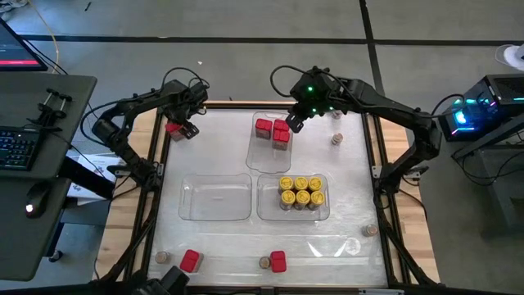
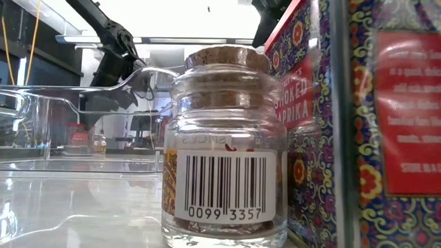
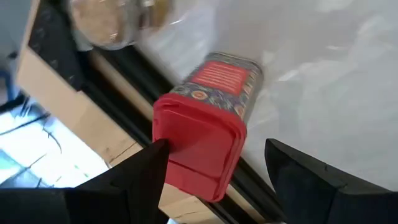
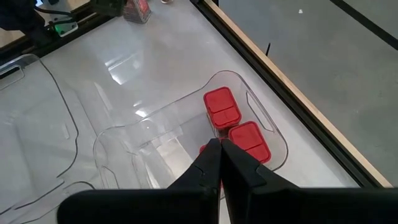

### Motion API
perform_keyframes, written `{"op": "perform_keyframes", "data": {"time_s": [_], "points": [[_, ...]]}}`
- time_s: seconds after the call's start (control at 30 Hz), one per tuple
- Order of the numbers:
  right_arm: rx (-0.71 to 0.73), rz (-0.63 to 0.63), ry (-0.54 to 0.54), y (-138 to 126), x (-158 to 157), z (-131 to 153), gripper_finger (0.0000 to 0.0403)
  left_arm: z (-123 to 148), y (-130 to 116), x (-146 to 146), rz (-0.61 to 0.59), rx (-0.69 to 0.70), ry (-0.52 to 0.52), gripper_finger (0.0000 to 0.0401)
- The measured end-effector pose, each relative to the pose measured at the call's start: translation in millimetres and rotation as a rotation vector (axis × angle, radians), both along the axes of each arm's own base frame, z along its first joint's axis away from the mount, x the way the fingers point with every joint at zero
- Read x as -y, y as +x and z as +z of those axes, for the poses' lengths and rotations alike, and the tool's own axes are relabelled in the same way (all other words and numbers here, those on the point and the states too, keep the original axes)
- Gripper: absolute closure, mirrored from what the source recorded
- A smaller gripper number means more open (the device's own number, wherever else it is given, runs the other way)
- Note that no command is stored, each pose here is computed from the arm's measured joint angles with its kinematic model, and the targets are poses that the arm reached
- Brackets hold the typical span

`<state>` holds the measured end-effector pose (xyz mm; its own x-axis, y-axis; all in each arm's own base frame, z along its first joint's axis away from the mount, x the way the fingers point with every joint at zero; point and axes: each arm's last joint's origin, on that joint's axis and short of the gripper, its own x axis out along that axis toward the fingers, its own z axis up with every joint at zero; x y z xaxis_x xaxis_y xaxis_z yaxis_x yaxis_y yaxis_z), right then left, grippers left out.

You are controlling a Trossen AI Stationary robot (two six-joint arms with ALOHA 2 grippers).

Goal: Sort spices by type
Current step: Put the red seasoning can into the top transparent bin

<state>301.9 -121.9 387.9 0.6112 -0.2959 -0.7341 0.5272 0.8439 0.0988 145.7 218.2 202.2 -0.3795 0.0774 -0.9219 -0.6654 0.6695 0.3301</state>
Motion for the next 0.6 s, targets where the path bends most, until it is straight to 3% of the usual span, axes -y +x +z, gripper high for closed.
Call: {"op": "perform_keyframes", "data": {"time_s": [0.27,0.6], "points": [[0.0,-0.001,0.001,0.0,0.0,0.0,0.0402,-2.2,4.2,3.4,0.021,0.05,-0.055,0.0149],[0.014,0.017,-0.023,1.4,0.6,1.5,0.0402,-3.1,33.8,27.7,-0.002,0.105,-0.068,0.0149]]}}
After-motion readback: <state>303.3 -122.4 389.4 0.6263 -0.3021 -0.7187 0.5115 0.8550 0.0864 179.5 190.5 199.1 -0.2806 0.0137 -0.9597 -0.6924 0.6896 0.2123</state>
